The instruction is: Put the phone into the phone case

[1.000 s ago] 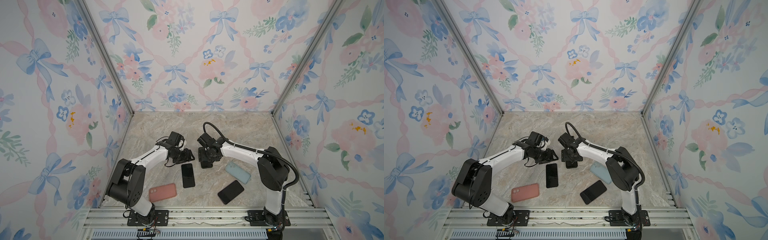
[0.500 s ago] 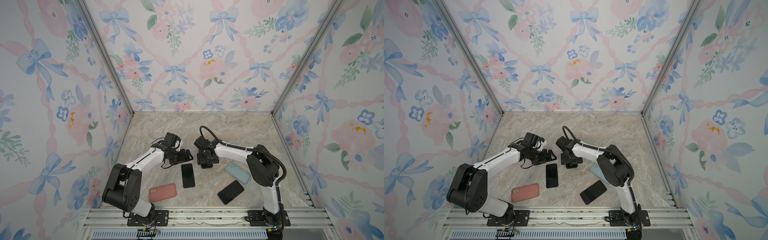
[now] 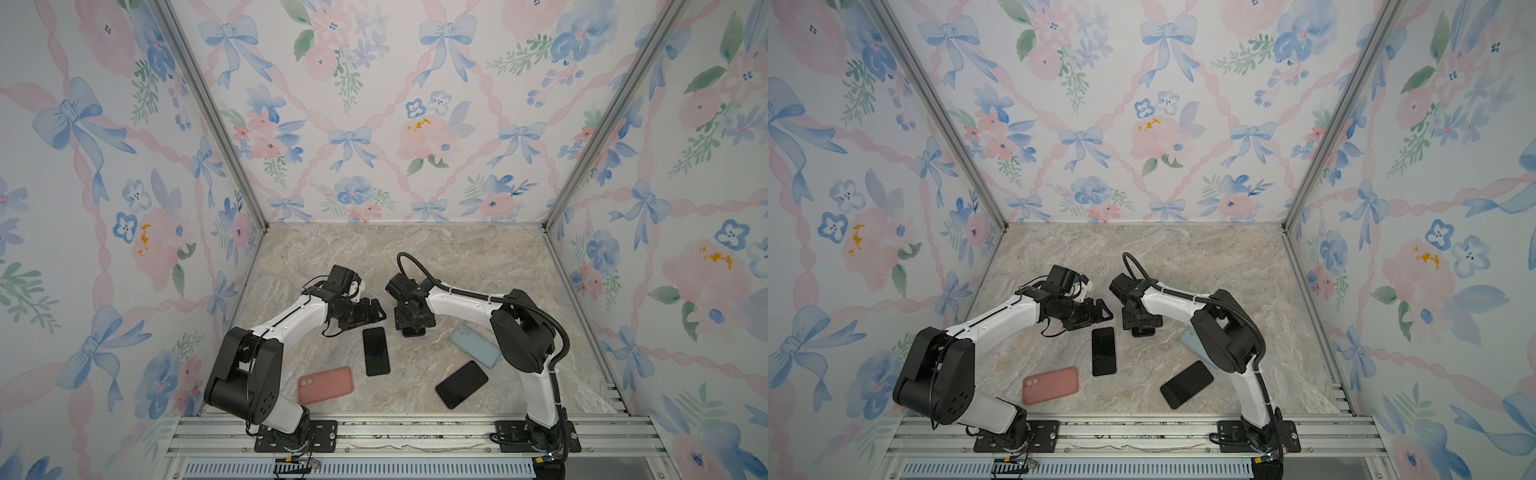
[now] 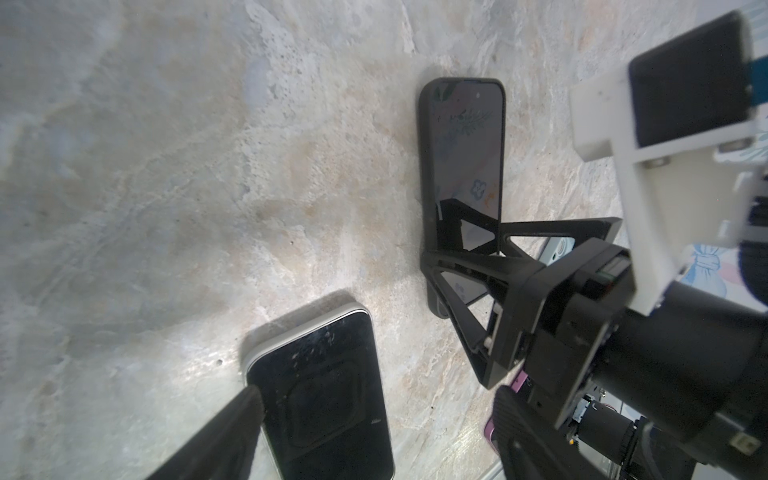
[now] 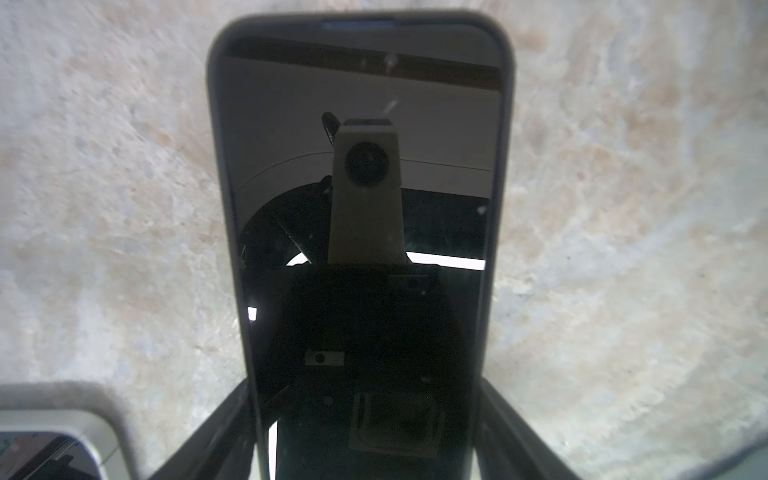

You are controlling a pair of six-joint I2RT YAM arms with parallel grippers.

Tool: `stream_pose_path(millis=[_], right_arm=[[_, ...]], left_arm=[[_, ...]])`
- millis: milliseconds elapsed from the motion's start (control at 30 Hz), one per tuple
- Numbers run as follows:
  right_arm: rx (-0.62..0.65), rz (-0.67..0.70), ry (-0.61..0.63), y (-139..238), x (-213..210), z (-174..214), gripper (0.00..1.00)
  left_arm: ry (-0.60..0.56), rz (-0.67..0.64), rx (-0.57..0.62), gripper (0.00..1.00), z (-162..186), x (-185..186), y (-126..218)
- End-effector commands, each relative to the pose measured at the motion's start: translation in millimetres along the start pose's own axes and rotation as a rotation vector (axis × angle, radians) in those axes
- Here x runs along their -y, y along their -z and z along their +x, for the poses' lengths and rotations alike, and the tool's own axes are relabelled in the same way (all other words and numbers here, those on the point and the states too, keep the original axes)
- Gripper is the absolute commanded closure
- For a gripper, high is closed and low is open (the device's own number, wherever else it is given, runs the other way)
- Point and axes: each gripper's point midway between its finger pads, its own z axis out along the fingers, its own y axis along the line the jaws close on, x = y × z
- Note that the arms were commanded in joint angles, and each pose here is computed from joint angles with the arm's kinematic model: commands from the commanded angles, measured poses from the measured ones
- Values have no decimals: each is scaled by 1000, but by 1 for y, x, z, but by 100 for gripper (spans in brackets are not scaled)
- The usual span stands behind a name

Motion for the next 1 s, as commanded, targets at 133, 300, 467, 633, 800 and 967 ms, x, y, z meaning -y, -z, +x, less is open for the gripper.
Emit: stream_pose_path(millis=[133,300,467,633,800,967], right_arm=[[24,2,-39,17,10,-24,39],[66,-1,-61,26,25,-58,41],[81,0,-71,24,43,-95,41],[80,1,-95,16,60,-130,42],[83,-8,-105,5,73,-160,42],[84,-7,-111,-8,84,-179,42]], left_arm=[[-11,3,9,12,-15,6,0],[-16,9,9,12,-29,13,-6],[-22,23,5,12,-48,24,-15],[-27,37,8,12,-70,34,-27],[-35,73,-6,12,-90,45,-42],[-35,86,-14,11,-102,50,-53]])
